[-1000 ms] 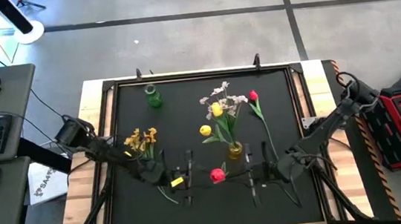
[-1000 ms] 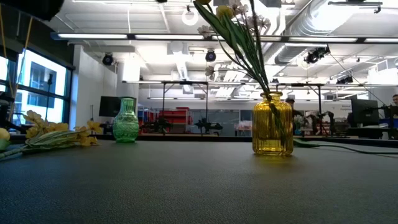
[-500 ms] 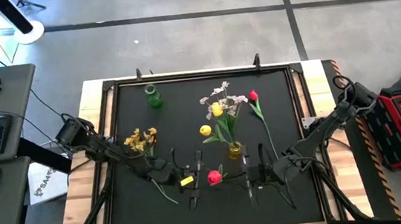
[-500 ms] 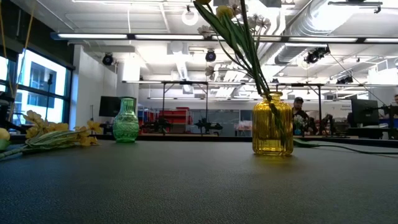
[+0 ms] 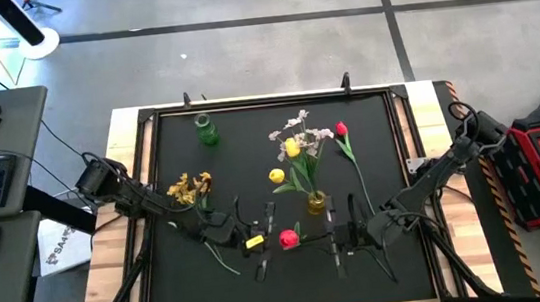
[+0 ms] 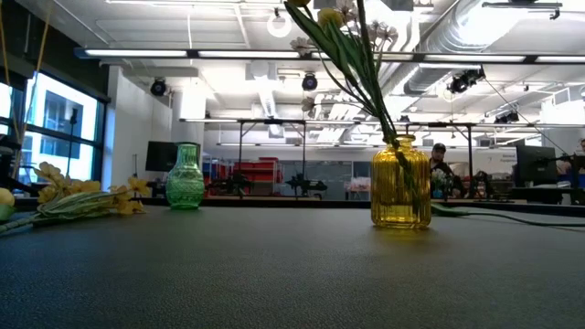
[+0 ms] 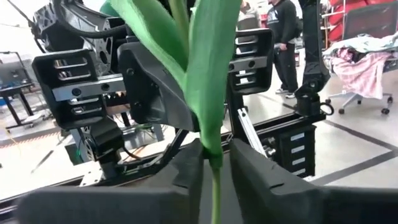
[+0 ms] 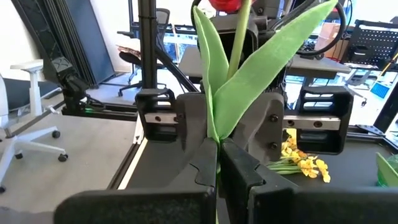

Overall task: Sort flowers into vase by color
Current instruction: Put the bottom red tulip into the green vase

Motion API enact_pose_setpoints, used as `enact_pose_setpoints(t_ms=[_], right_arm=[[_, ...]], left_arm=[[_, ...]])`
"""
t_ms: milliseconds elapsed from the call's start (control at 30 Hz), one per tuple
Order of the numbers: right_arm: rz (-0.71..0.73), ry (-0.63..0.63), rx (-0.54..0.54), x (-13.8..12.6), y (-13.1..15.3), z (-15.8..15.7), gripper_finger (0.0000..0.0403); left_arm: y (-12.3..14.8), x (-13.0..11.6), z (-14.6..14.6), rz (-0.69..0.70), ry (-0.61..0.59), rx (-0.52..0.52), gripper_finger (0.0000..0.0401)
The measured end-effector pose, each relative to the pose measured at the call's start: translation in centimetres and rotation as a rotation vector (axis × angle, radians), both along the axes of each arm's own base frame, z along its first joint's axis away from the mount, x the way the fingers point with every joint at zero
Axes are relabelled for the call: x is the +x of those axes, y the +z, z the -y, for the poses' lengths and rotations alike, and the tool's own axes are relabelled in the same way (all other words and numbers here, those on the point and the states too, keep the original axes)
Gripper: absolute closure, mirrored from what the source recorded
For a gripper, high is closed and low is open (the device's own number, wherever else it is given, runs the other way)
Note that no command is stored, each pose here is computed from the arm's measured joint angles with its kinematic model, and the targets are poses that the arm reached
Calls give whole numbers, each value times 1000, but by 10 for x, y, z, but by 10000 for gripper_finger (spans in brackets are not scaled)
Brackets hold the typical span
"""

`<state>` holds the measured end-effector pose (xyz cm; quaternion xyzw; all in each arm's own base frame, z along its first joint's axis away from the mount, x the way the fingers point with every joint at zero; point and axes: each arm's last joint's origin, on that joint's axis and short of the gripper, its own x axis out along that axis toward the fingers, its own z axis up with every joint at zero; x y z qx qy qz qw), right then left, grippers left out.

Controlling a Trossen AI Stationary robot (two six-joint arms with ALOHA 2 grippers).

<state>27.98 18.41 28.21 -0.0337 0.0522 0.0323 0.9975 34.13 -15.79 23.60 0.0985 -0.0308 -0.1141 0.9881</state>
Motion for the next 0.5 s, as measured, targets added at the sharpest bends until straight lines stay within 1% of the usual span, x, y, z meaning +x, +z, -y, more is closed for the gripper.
enact_pose_setpoints(t_ms=[133,233,300,400,500], right_arm=[[-9,7,20,0,-1,0,403],[-14,28,29,0,-1,-1,402],[-19,25,52,0,-1,-1,396],[-33,22,80,0,-2,-1,365],[-57,21,92,-1,-5,-1,315]], left_arm=[[0,-2,3,9,21,49,391],[2,-7,9,6,75,77,393],[5,-14,10,-28,111,87,397],[8,-25,6,-119,168,55,398],[9,-40,-3,-224,266,24,400]])
